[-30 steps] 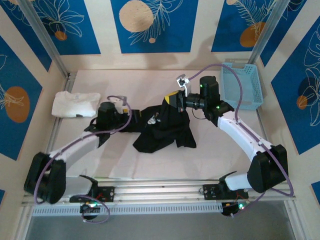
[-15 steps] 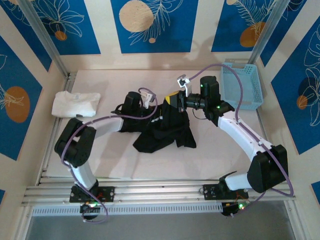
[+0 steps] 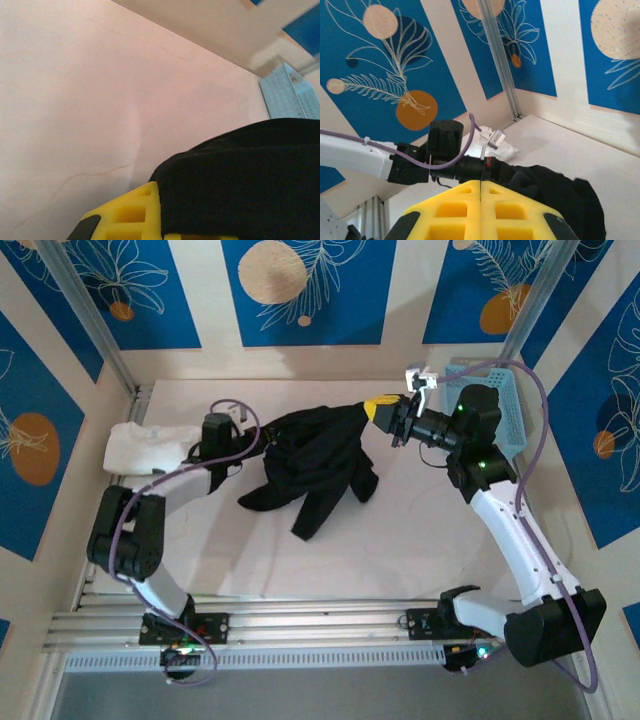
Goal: Fold the inside-out t-shirt
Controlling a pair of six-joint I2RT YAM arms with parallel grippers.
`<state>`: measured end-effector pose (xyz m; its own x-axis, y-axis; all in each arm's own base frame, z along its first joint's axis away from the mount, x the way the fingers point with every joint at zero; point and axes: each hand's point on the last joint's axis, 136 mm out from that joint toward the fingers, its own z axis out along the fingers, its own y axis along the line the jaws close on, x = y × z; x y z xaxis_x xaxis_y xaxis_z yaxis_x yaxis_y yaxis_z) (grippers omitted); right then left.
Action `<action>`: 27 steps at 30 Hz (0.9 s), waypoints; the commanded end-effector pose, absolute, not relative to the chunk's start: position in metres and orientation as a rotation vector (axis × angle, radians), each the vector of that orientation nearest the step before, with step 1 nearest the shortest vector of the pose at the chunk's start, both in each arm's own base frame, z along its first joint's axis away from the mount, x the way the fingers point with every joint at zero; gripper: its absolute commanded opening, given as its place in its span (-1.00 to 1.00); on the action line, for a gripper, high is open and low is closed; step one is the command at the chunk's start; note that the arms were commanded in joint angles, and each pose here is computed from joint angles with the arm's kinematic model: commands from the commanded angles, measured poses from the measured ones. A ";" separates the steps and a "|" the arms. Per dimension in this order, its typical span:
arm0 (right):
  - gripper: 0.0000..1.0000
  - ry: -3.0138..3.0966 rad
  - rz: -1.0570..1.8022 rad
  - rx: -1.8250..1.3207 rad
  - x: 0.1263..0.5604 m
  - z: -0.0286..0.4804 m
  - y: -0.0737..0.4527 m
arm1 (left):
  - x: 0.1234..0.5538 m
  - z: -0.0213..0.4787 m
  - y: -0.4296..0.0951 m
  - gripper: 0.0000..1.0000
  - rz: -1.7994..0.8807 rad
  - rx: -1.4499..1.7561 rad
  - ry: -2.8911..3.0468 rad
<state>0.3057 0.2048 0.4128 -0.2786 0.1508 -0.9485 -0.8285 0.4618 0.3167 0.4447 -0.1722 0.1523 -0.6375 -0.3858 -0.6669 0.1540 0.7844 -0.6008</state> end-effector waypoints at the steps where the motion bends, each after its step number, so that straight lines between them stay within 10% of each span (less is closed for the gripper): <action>1: -1.00 1.594 1.137 -0.575 0.311 0.397 0.207 | 0.432 0.130 -0.142 -1.00 -0.637 -0.289 2.151; 15: -1.00 1.869 1.225 -0.529 0.323 0.295 0.218 | 0.376 0.163 -0.174 0.13 -0.529 0.081 2.099; 27: -1.00 1.856 1.234 -0.529 0.325 0.298 0.222 | 0.357 0.150 -0.279 0.28 -0.610 0.580 2.136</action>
<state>0.3300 0.2173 0.2927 -0.5829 0.1011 -0.8062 -0.6920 0.4584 0.5577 0.3592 -0.2634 0.1595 -0.5655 0.0852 -0.8204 0.5195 0.8093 -0.2740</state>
